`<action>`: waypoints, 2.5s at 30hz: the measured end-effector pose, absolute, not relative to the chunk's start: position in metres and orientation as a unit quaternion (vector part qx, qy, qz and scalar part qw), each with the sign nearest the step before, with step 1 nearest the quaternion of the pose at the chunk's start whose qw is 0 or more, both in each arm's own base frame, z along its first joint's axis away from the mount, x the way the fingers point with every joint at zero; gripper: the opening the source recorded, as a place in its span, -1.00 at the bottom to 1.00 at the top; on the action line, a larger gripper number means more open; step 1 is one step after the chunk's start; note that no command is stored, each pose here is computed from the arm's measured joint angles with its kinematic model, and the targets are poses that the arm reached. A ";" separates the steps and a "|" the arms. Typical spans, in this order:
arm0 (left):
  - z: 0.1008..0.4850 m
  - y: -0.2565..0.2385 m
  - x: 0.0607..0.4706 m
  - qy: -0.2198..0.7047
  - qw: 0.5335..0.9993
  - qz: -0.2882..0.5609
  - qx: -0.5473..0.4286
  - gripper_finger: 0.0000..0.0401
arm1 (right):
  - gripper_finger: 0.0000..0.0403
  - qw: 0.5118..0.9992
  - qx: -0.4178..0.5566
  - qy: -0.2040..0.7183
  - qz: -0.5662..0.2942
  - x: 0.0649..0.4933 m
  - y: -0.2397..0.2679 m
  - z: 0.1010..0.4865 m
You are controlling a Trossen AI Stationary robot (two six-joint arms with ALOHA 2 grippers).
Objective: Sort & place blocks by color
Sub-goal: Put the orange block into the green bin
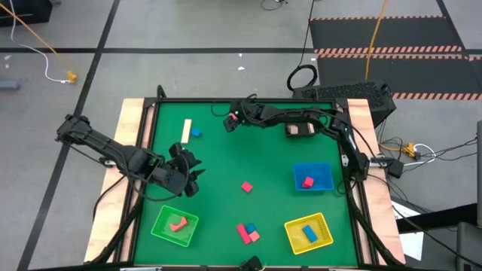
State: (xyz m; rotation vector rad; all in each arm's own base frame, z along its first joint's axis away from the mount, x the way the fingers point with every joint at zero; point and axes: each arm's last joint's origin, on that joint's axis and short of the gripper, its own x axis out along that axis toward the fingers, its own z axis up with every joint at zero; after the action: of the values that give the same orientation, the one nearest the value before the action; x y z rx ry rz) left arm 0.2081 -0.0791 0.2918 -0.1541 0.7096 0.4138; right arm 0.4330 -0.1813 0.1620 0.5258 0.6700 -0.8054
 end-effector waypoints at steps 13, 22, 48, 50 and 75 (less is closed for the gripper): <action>0.305 -0.063 0.193 0.342 0.919 0.193 -0.033 -0.24 | 0.30 0.834 0.276 0.316 -0.359 0.432 -0.190 0.167; 0.304 -0.044 0.201 0.351 0.908 0.227 -0.012 -0.24 | 0.23 0.831 0.234 0.366 -0.347 0.417 -0.185 0.190; 0.211 0.096 0.324 0.373 0.898 0.230 0.040 -0.24 | 0.23 0.830 0.199 0.394 -0.341 0.275 -0.128 0.328; 0.201 0.112 0.325 0.373 0.895 0.243 0.024 -0.24 | 0.23 0.839 0.199 0.375 -0.341 0.269 -0.126 0.322; 0.145 0.199 0.318 0.369 0.894 0.254 -0.007 0.02 | 0.23 0.859 0.230 0.274 -0.366 0.214 -0.117 0.268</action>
State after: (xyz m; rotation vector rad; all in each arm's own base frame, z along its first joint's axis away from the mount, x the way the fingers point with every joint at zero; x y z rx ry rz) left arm 0.3181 0.1992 0.1448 -0.0136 0.7654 0.5272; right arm 0.2143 -0.1168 0.2675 0.4833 0.5757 -0.7676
